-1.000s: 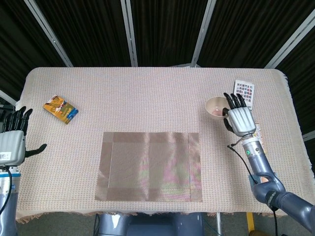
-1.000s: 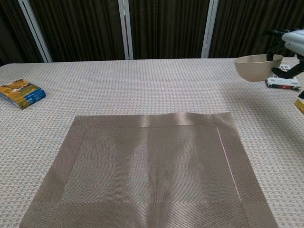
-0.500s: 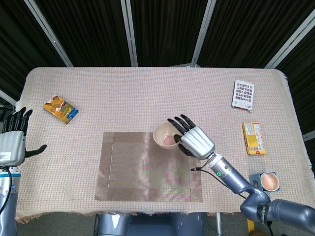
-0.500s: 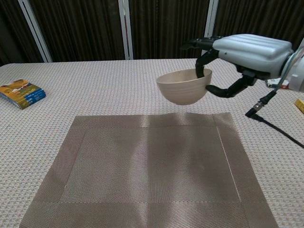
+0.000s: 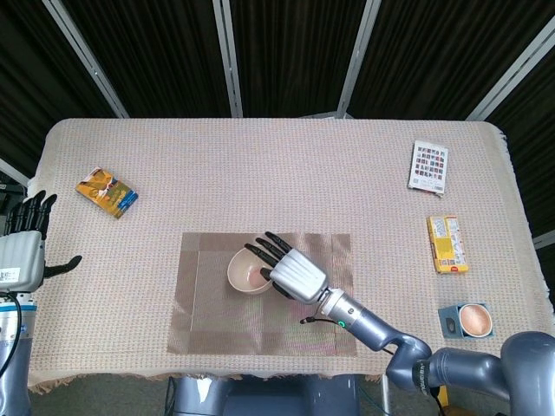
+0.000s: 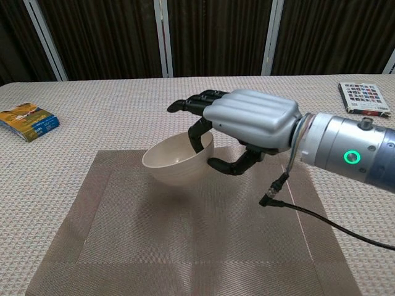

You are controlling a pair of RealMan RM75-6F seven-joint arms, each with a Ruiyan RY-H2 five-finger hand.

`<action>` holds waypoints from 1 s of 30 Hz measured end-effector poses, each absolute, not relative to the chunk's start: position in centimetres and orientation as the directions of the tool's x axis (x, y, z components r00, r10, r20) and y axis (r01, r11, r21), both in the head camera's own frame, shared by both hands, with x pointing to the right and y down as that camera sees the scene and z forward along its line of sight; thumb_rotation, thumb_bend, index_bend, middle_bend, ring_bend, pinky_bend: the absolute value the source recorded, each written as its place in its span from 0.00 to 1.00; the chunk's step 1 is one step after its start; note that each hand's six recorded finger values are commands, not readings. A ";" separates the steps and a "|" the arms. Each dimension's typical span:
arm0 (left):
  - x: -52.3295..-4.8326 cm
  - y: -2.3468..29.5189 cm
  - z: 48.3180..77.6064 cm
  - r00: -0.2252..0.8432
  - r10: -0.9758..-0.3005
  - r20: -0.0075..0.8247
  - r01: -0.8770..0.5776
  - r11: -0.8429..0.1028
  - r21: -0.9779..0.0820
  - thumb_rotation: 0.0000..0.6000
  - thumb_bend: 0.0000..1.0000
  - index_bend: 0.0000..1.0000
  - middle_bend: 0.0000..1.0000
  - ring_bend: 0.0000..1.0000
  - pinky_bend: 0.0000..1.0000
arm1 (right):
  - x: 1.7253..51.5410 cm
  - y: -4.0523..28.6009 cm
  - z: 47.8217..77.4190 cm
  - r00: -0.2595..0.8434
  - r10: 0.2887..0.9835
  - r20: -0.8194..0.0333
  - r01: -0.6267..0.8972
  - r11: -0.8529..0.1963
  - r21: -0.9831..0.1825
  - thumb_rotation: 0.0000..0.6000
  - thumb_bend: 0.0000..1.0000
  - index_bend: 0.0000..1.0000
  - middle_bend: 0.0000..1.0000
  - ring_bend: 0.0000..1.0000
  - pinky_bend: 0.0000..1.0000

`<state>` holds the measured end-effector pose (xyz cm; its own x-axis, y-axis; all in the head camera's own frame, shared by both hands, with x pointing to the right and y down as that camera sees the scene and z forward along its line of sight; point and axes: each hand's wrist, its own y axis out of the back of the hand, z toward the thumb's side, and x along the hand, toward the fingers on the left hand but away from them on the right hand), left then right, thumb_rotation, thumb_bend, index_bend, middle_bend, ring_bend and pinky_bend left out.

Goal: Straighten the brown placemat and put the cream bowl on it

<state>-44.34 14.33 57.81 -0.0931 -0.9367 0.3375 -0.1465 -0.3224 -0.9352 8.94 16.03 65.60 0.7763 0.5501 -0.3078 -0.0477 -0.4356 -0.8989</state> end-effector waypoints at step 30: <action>-44.6 15.4 56.0 -0.050 -0.951 0.306 -0.146 -0.296 -0.944 1.00 0.00 0.00 0.00 0.00 0.00 | 17.7 14.6 59.2 0.658 0.712 -0.245 -0.014 -0.313 -0.950 1.00 0.00 0.00 0.00 0.00 0.00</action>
<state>-44.57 15.43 56.04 -0.0504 -0.9507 0.3059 -0.1457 -0.2960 -0.9440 17.73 14.58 59.25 0.6580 0.7121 -0.2449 -0.0144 -0.3133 -0.9495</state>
